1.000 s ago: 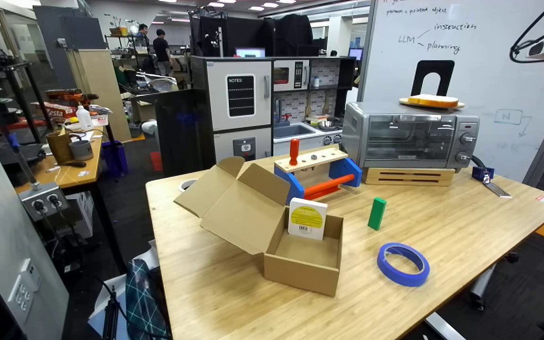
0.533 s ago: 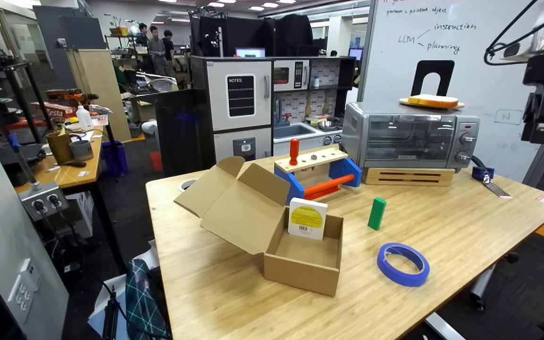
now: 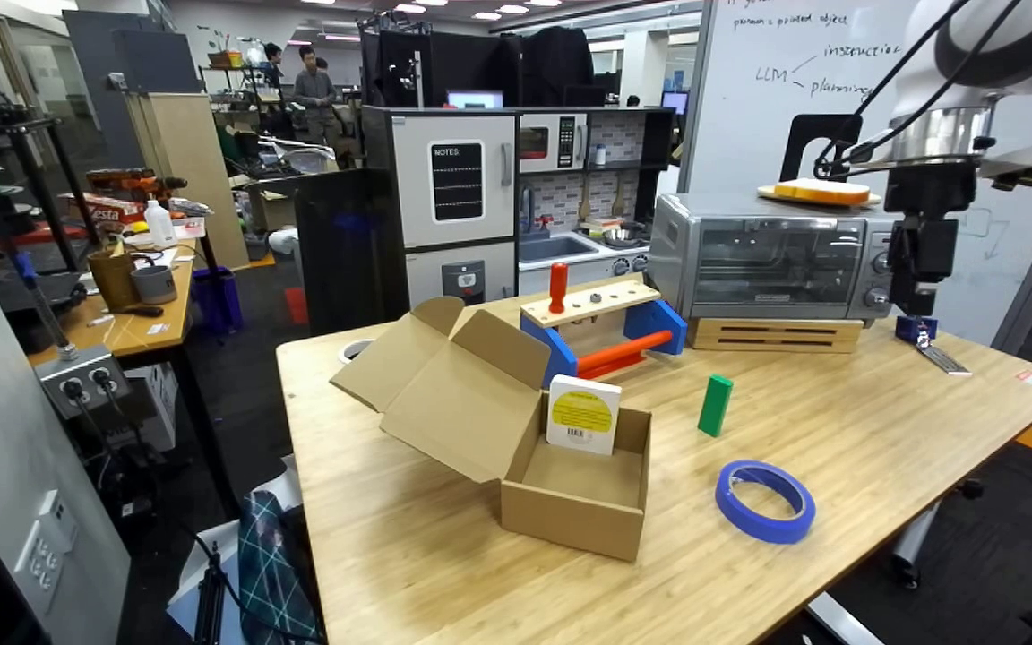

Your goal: Pick up the masking table and put it in the carton box

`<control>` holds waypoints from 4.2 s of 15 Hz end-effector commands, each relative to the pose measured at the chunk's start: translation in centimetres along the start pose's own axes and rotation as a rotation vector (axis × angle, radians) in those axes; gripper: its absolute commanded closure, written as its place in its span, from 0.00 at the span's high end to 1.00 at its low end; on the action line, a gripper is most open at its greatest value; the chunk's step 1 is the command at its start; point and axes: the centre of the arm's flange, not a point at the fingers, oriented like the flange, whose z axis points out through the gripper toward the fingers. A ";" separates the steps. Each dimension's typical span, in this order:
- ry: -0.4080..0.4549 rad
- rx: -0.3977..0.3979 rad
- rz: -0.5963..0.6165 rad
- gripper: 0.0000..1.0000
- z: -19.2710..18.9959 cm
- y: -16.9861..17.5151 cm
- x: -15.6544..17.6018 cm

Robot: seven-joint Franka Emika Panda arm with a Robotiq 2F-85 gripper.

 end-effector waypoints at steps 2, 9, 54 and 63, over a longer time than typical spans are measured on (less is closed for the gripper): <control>0.014 -0.024 -0.062 1.00 -1.5 -0.8 4.3; 0.008 -0.035 -0.087 1.00 -1.3 -2.4 5.3; -0.131 -0.152 -0.074 1.00 12.5 -9.6 11.9; -0.090 -0.139 0.006 1.00 11.3 -6.6 11.6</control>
